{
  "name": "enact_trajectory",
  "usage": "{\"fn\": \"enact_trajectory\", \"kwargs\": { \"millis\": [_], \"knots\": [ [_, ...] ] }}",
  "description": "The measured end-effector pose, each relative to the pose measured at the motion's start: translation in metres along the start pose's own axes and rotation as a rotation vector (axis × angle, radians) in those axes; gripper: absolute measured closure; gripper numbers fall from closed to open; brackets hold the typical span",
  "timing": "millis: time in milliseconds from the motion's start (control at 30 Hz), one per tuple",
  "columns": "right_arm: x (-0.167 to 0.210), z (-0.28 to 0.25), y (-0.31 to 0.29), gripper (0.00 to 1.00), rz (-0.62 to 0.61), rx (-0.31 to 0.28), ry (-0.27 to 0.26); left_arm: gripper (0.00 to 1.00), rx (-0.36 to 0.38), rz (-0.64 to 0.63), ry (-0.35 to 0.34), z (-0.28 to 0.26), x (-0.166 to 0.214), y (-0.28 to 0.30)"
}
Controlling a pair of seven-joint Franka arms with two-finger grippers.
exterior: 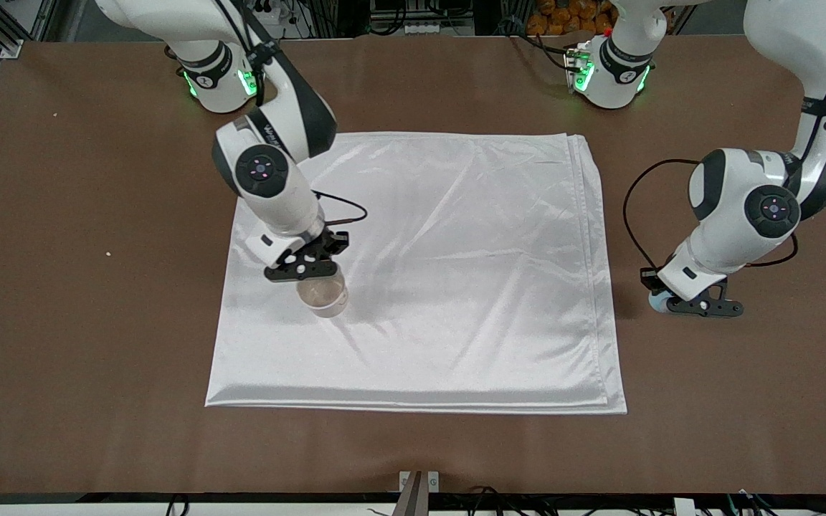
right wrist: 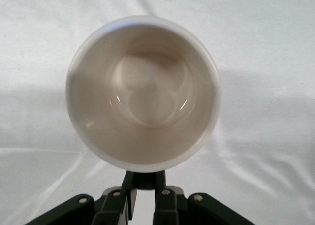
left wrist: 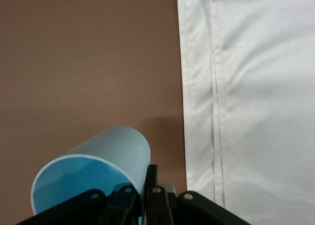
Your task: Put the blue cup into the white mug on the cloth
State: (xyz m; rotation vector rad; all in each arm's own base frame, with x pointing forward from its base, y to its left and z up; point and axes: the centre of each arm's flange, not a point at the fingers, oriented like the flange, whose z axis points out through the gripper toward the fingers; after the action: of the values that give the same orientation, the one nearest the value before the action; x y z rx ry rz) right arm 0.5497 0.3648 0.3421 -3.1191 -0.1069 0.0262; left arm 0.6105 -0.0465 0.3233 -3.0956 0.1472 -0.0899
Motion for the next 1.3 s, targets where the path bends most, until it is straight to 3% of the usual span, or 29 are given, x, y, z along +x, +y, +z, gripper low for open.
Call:
{"fn": "enact_trajectory", "kwargs": {
  "millis": [500,1100,1167,1300],
  "knots": [
    [-0.021,0.058,-0.108,0.81,-0.010,-0.004,-0.012,0.96,0.023,-0.003,0.012,-0.077,0.003,-0.010],
    [-0.034,0.089,-0.138,0.81,-0.046,0.002,-0.005,0.96,0.031,0.060,-0.001,-0.117,-0.010,0.015],
    [-0.036,0.090,-0.140,0.79,-0.048,0.001,-0.006,0.96,0.030,0.064,0.004,-0.119,-0.009,0.018],
    [-0.036,0.089,-0.140,0.62,-0.049,0.002,-0.005,0.96,0.029,0.070,0.013,-0.124,-0.008,0.022]
  ]
}}
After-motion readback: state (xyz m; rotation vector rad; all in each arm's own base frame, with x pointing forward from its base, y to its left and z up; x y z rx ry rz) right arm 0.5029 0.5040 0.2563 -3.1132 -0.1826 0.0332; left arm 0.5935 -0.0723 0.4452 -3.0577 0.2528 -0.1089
